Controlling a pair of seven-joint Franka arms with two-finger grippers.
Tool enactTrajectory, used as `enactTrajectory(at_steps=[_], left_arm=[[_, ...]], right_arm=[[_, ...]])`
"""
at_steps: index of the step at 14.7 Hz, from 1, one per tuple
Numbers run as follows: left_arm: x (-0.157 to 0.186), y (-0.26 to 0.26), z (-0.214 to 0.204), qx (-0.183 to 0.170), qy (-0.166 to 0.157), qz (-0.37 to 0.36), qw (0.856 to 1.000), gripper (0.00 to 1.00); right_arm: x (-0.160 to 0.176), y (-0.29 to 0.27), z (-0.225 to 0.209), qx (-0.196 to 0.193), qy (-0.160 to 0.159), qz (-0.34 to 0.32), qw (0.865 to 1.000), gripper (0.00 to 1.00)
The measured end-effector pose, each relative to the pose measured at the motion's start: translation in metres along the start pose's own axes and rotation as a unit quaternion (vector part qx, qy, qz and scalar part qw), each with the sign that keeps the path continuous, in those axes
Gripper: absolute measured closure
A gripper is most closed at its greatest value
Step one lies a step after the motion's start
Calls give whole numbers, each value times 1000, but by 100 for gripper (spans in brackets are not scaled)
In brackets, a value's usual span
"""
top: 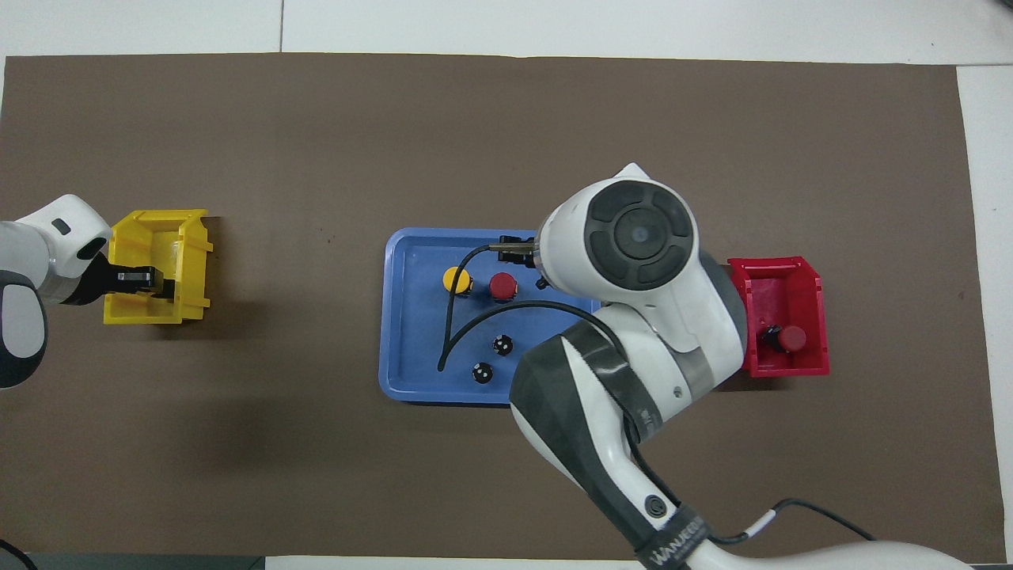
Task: Sort red and yellow buttons by color
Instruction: 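Reach the right gripper to the tray and grasp the other red button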
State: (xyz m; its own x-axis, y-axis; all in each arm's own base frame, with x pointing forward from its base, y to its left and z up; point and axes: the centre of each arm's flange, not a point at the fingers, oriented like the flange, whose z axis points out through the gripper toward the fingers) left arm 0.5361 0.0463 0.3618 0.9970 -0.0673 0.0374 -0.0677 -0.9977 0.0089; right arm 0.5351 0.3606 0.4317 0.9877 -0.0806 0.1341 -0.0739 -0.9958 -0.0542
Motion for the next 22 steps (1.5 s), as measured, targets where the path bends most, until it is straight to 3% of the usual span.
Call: enactTrajectory(at_steps=[2,4,7,8,11,12,15,17,19,22], left_arm=[[0,0,-2,0,4,1,1000,53],[1,-1,-3,1,6,1,1000,31],[9,-2,-27,-3,-9,2,1000,25],[14,-2,-47,-6,-18,2,1000,25],[27,-2,-141,-7,-27,9,1000,0],[27,0,-174,-5,-26,12,1000,0],[24,12,-236,-3,-20,23,1000,0],[30,27,-229,-1,-7,14,1000,0],[37,50,-195,-1,7,2,1000,0],[44,110,-136,-2,18,-22,1000,0]], right_arm=[[-8,-15,27,-12,2,1,1000,17],[-13,-22,43,-17,-4,-4,1000,20],[-24,-34,62,-21,-2,-23,1000,23],[-26,-35,69,-22,-1,-27,999,23],[-30,-32,80,-25,-3,-29,999,27],[-31,-32,82,-23,-1,-29,999,27],[-31,-30,86,-18,4,-28,999,58],[-26,-28,82,-17,7,-25,1000,59],[-16,-26,68,-21,7,-18,1000,59],[19,24,13,-44,2,-7,999,59]])
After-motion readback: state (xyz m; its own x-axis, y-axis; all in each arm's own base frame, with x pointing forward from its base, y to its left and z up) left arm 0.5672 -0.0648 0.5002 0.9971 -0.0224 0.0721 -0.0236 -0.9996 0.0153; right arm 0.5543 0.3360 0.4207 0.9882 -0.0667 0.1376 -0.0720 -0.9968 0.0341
